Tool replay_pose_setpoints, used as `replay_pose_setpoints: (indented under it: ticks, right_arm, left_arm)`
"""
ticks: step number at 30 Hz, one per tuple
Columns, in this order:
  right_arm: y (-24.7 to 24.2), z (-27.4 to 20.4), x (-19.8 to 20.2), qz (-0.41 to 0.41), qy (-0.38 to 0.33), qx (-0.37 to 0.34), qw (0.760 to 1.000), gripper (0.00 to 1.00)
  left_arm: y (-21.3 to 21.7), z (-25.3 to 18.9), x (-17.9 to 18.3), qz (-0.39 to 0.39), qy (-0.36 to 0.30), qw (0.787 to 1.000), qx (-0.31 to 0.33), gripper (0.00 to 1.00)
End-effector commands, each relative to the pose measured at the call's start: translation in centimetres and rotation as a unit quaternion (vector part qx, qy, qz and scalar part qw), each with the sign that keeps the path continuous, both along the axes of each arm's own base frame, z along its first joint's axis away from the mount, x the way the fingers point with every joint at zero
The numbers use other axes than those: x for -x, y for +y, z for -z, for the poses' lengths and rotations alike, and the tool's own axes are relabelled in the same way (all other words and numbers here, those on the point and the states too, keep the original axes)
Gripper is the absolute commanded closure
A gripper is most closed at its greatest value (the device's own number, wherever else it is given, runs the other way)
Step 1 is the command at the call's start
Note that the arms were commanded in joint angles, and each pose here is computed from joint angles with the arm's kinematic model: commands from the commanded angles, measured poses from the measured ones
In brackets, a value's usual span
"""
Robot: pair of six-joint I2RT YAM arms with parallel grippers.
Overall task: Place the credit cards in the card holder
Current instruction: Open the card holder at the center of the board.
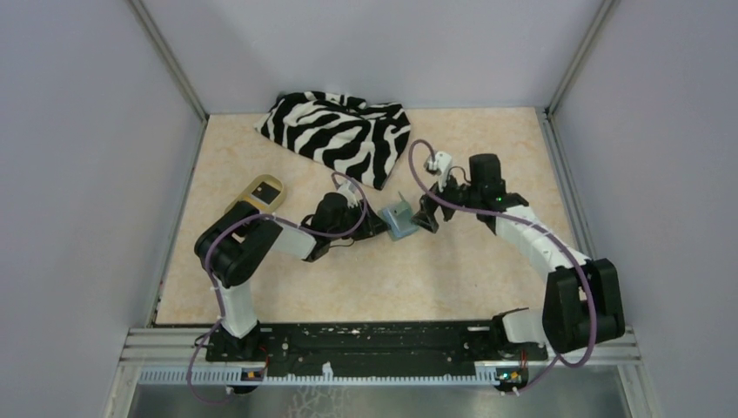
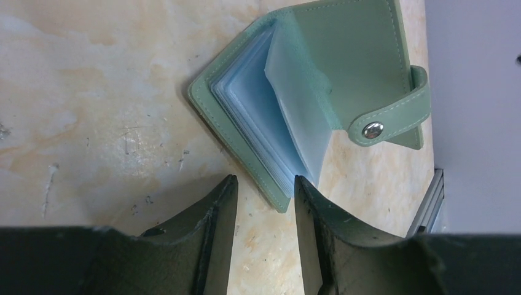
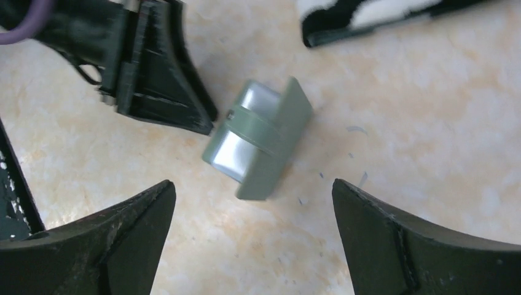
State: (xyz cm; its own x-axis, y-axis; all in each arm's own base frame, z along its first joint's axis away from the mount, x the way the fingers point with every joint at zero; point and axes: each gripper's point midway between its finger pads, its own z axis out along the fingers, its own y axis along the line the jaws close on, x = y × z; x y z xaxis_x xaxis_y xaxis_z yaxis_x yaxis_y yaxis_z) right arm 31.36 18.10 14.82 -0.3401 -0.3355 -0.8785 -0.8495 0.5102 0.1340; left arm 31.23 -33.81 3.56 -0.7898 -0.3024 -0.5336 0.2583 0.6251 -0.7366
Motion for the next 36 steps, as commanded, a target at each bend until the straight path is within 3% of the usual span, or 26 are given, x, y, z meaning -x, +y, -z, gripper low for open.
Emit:
replay_pose_setpoints:
  ticks: [1,5,10,14,19,22,24,28,30,36]
  right_arm:
    - [2.7,1.4,0.6,-0.048,-0.040,0.032,0.998,0.02]
    - [3.6,4.2,-0.2,-0.029,0.004,0.086,0.996,0.02]
    - [3.6,6.0,-2.3,0.057,-0.006,0.143,0.988,0.06]
    - [2.1,6.9,-4.2,0.132,0.009,0.171,0.976,0.29]
    - [2.0,6.6,-4.5,0.152,0.007,0.159,0.975,0.71]
    - [1.4,6.4,-4.9,0.162,0.019,0.146,0.976,0.83]
    - [1.0,6.3,-5.0,0.163,0.037,0.127,0.978,1.00]
    - [0.2,5.3,-5.1,0.159,0.081,0.062,0.982,1.00]
    - [0.9,4.0,-4.2,0.128,0.118,-0.010,0.985,1.00]
    - [2.9,0.3,-2.0,0.065,0.176,-0.124,0.974,1.00]
  left_arm:
    - [-0.2,-0.8,-0.3,0.016,-0.013,1.000,-0.010,0.54]
    - [-0.4,-1.0,-0.3,0.024,-0.014,1.000,-0.009,0.54]
    - [-0.7,-1.2,-0.3,0.032,-0.016,0.999,-0.010,0.54]
    - [-0.7,-1.1,-0.2,0.035,-0.015,0.999,-0.012,0.54]
    - [-0.5,-1.2,0.2,0.037,-0.015,0.999,-0.009,0.53]
    - [-0.1,-1.7,0.5,0.034,-0.024,0.999,-0.005,0.53]
    - [0.4,-2.2,0.8,0.030,-0.033,0.999,0.003,0.52]
    - [1.9,-4.0,1.7,0.020,-0.065,0.997,0.033,0.50]
    - [2.6,-5.3,2.2,0.016,-0.086,0.994,0.061,0.48]
    - [4.9,-7.5,3.5,0.013,-0.102,0.985,0.138,0.43]
